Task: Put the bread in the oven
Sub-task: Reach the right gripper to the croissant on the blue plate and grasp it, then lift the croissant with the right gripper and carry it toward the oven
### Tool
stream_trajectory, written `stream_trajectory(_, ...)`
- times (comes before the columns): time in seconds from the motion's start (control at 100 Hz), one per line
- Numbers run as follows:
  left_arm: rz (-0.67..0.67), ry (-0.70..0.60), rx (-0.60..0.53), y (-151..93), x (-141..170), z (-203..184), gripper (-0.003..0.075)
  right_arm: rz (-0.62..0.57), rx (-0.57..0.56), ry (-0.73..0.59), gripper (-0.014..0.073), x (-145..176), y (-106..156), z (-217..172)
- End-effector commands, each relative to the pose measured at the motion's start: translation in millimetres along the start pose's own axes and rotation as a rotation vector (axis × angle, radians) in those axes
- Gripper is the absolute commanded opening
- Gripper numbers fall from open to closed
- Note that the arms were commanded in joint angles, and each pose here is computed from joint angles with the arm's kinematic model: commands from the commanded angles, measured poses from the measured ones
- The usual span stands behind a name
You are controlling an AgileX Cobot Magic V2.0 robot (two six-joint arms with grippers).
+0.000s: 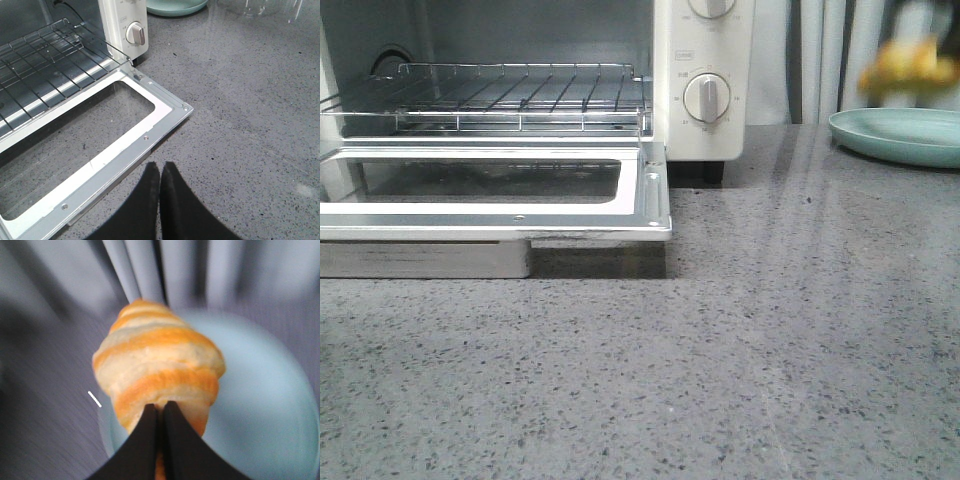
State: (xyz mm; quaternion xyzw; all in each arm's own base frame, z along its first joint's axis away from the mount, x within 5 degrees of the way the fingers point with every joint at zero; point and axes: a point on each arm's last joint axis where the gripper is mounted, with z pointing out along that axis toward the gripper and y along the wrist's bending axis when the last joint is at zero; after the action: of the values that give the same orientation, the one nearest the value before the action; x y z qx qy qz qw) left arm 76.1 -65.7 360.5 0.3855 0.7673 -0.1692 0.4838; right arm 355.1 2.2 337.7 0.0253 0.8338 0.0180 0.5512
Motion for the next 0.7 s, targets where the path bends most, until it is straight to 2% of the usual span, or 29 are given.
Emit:
stream_trajectory(0.0, -0.031, -0.093, -0.025, 2, -13, -5, -0.0022, -0.036, -0.086, -0.4, -0.0069, -62, 23, -70)
stream_trajectory(0.14, -0.033, -0.159, -0.078, 7, -19, -6, -0.0022, -0.19, -0.267, -0.609, -0.0069, -88, 78, -135)
stream_trajectory(0.33, -0.035, -0.214, -0.121, 11, -23, -7, -0.0022, -0.309, -0.583, -0.679, -0.0069, -80, 158, -184)
stream_trajectory(0.49, -0.065, -0.242, -0.098, 8, -25, -9, -0.0022, -0.402, -0.731, -0.572, -0.0069, -49, 210, -181)
stream_trajectory(0.69, -0.054, -0.31, -0.084, -4, -23, -30, -0.0022, -0.46, -0.735, -0.354, -0.0069, -13, 239, -145)
